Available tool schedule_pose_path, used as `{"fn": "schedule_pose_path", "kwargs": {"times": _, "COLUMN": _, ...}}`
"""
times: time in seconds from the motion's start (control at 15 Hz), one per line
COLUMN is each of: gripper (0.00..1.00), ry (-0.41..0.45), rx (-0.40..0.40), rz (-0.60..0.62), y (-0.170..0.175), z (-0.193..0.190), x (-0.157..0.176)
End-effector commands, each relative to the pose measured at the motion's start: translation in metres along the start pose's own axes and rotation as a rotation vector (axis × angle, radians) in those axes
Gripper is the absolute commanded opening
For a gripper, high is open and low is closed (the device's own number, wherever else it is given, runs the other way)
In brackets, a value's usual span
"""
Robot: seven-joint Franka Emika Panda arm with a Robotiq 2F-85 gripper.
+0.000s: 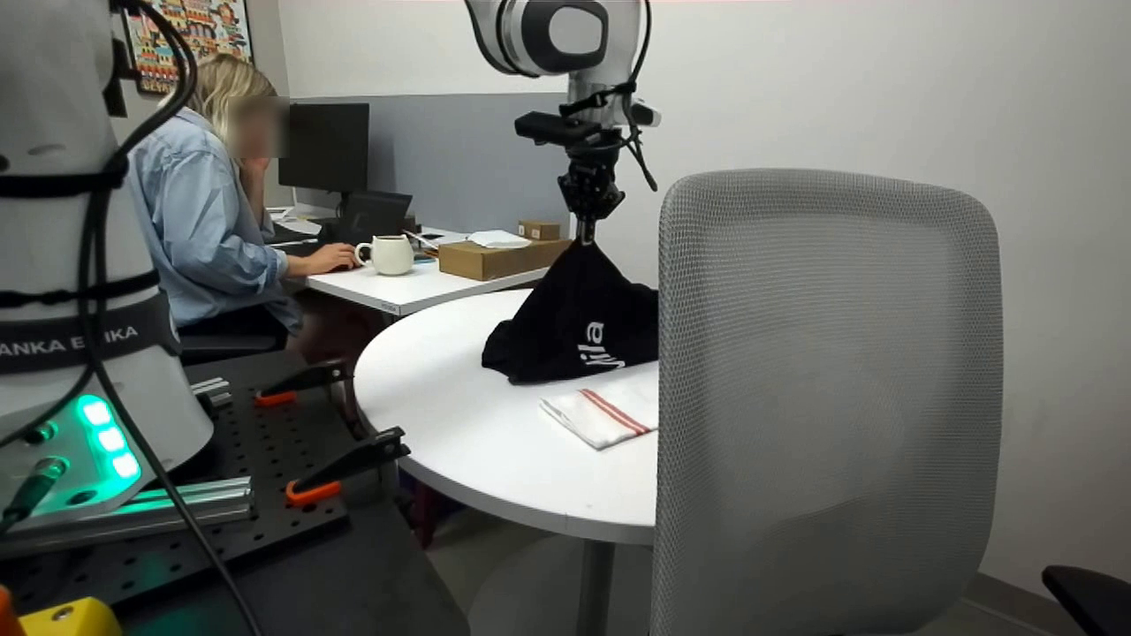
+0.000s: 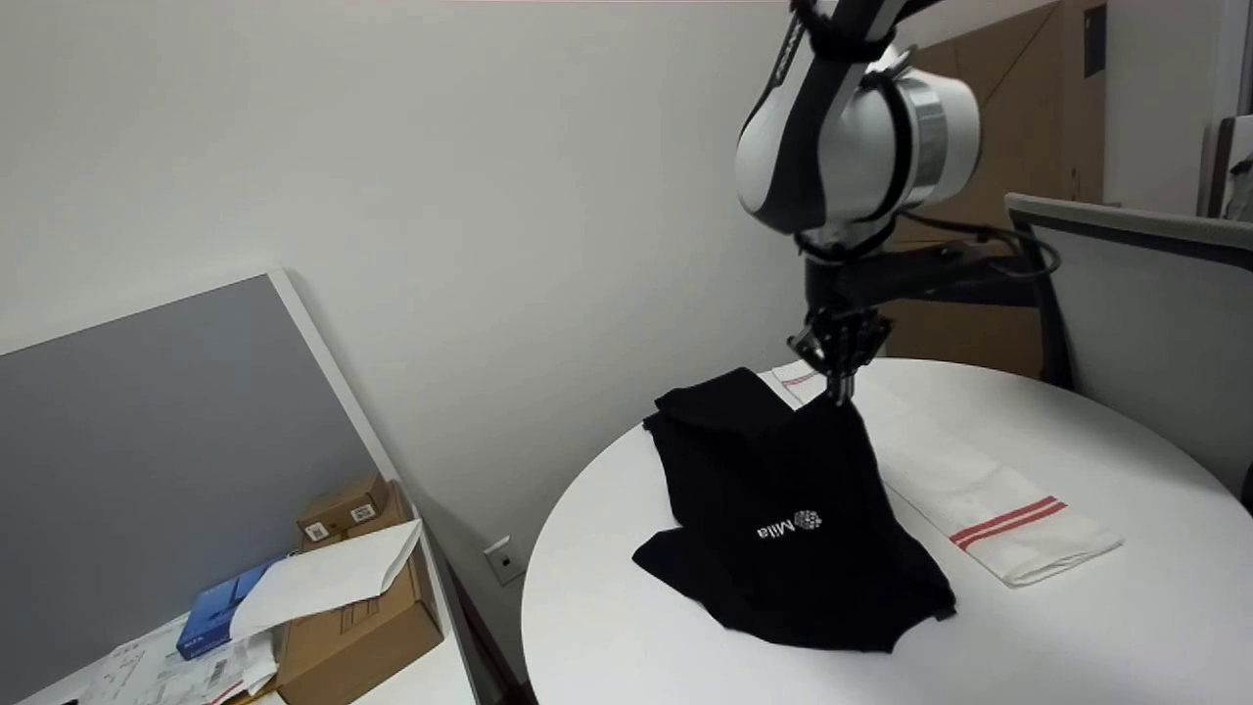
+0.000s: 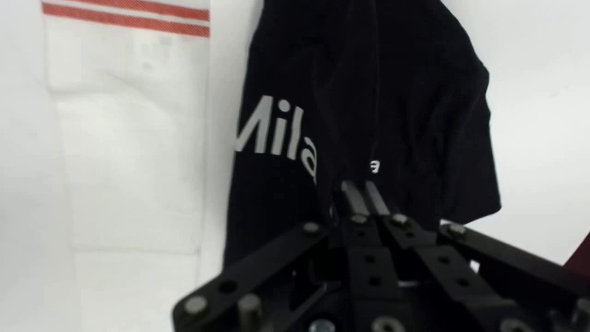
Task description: Unfold the black t-shirt, hang the t-shirt on the backrest of the grey chair, fold the red and white towel three times over
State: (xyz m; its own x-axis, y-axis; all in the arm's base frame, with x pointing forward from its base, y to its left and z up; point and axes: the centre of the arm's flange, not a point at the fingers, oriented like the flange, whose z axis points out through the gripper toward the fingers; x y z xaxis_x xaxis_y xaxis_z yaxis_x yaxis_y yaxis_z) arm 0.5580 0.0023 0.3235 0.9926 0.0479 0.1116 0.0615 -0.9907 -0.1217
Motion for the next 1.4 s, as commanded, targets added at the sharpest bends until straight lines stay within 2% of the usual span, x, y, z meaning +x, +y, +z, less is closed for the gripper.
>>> {"fn": "schedule_pose_path", "kwargs": {"times": 0.0, "gripper": 0.00, "ry": 0.030, "rx": 0.030, "rz": 0.209, "y": 0.081, "z": -0.039, "x": -0.026}}
{"fn": "schedule_pose_path", "kwargs": {"times": 0.13, "gripper": 0.00, "ry": 0.050, "rx": 0.016, "rz": 0.333, "y": 0.128, "z": -0.047, "x": -0.041}}
{"fn": "schedule_pose_path", "kwargs": {"times": 0.33, "gripper": 0.00, "ry": 0.062, "rx": -0.040, "rz": 0.492, "y": 0.180, "z": -0.052, "x": -0.063}}
{"fn": "schedule_pose_path", "kwargs": {"times": 0.4, "gripper": 0.26, "ry": 0.049, "rx": -0.066, "rz": 0.527, "y": 0.192, "z": -0.050, "x": -0.070}}
{"fn": "schedule_pose_path", "kwargs": {"times": 0.53, "gripper": 0.32, "ry": 0.038, "rx": -0.082, "rz": 0.580, "y": 0.205, "z": -0.049, "x": -0.081}}
{"fn": "schedule_pose_path", "kwargs": {"times": 0.93, "gripper": 0.77, "ry": 0.015, "rx": -0.134, "rz": 0.593, "y": 0.196, "z": -0.048, "x": -0.086}}
{"fn": "schedule_pose_path", "kwargs": {"times": 1.13, "gripper": 0.98, "ry": -0.031, "rx": -0.116, "rz": 0.522, "y": 0.171, "z": -0.047, "x": -0.090}}
{"fn": "schedule_pose_path", "kwargs": {"times": 1.33, "gripper": 1.00, "ry": -0.080, "rx": -0.112, "rz": 0.459, "y": 0.131, "z": -0.039, "x": -0.101}}
